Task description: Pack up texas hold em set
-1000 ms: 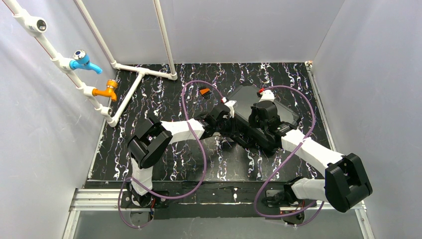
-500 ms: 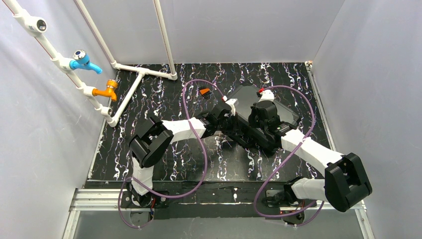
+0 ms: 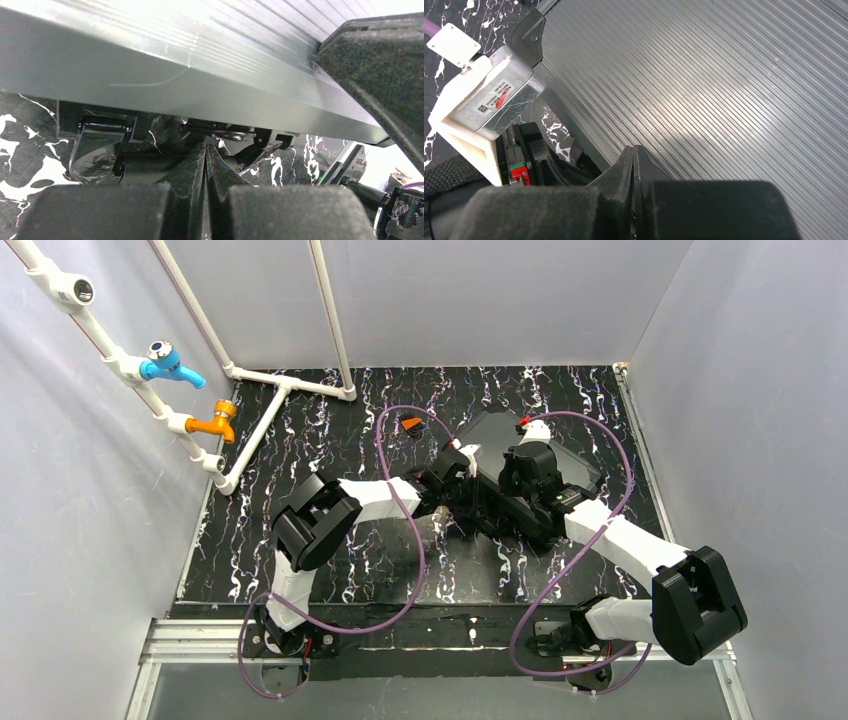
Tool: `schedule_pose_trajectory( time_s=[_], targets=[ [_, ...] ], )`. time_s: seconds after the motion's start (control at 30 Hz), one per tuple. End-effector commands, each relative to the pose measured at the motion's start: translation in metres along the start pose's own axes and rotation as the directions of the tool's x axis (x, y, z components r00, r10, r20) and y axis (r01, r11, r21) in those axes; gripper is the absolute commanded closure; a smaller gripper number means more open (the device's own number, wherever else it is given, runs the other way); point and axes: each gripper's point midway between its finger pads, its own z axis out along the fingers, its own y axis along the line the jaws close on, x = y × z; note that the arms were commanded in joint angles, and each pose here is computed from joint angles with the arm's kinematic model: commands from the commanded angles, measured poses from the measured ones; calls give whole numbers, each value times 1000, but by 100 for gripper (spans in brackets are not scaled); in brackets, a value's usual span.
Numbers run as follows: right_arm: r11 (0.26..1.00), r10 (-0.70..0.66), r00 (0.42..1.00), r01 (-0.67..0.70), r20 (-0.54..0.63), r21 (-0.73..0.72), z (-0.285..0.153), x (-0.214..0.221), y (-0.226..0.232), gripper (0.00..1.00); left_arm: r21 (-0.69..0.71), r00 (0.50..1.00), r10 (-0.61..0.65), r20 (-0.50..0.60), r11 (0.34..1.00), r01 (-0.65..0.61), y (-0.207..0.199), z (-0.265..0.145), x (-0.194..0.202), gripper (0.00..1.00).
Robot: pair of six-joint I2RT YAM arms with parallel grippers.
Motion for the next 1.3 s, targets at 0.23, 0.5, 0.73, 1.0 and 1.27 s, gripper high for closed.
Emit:
schedule_pose_trajectory(
  time_s=[0.23, 0.5, 0.73, 1.0, 1.27],
  targets=[
    [991, -58, 954, 92, -295, 102, -8, 86, -39, 95, -123, 999, -27, 18, 992, 29, 30, 25, 1, 100],
    [992, -55, 958, 85, -282, 97, -10, 74, -34, 96, -177, 996, 3, 84, 984, 12, 36, 7, -10, 99],
    [993, -52, 969, 77, -243, 94, -14, 55, -29, 95, -135, 988, 62, 140, 990, -43, 14, -35, -25, 95],
    [985, -27, 1000, 25, -12, -171, -42, -22, 28, 73, -139, 928, 188, 321, 979, -150, -13, -129, -60, 57],
    [929, 73, 971, 17, 229, -369, -101, -88, 61, 2, -344, 884, 303, 356, 922, -177, 6, -207, -73, 2]
  ],
)
